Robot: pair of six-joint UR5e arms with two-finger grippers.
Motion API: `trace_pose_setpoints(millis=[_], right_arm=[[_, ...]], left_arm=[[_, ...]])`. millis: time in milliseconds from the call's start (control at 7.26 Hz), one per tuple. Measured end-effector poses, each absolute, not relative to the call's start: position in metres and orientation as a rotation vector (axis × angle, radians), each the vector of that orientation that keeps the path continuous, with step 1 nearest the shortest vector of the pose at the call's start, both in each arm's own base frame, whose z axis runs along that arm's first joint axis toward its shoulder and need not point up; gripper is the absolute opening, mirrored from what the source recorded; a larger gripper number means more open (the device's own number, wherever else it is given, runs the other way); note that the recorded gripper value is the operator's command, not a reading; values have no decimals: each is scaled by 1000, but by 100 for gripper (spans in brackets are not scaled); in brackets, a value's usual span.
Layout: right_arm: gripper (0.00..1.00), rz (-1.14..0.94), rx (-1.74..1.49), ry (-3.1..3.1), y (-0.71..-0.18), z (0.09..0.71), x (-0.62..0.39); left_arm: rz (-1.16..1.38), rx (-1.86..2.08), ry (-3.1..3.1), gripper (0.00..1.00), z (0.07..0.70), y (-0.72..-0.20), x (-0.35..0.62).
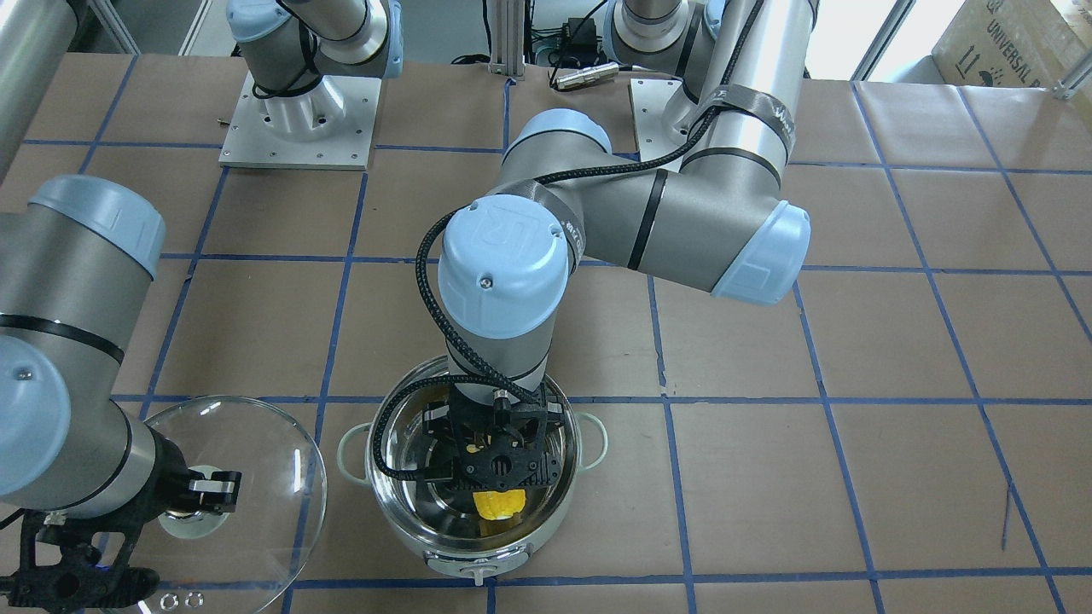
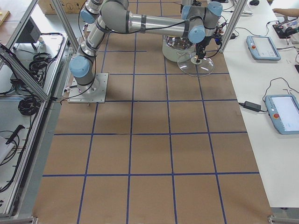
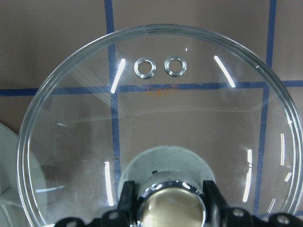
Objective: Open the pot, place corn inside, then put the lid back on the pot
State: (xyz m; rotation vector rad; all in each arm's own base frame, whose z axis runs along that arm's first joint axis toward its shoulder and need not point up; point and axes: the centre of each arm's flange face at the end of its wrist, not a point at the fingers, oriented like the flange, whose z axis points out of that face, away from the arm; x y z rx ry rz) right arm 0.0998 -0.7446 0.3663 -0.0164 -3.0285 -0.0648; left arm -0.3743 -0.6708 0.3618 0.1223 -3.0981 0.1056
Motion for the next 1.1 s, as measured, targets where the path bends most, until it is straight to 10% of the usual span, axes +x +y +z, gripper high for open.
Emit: trace_pose_setpoints(millis=[1101], right_arm=[[21, 20, 50, -3036, -726, 405, 163]], left_arm=[[-50, -158, -3139, 100, 392, -678, -282]])
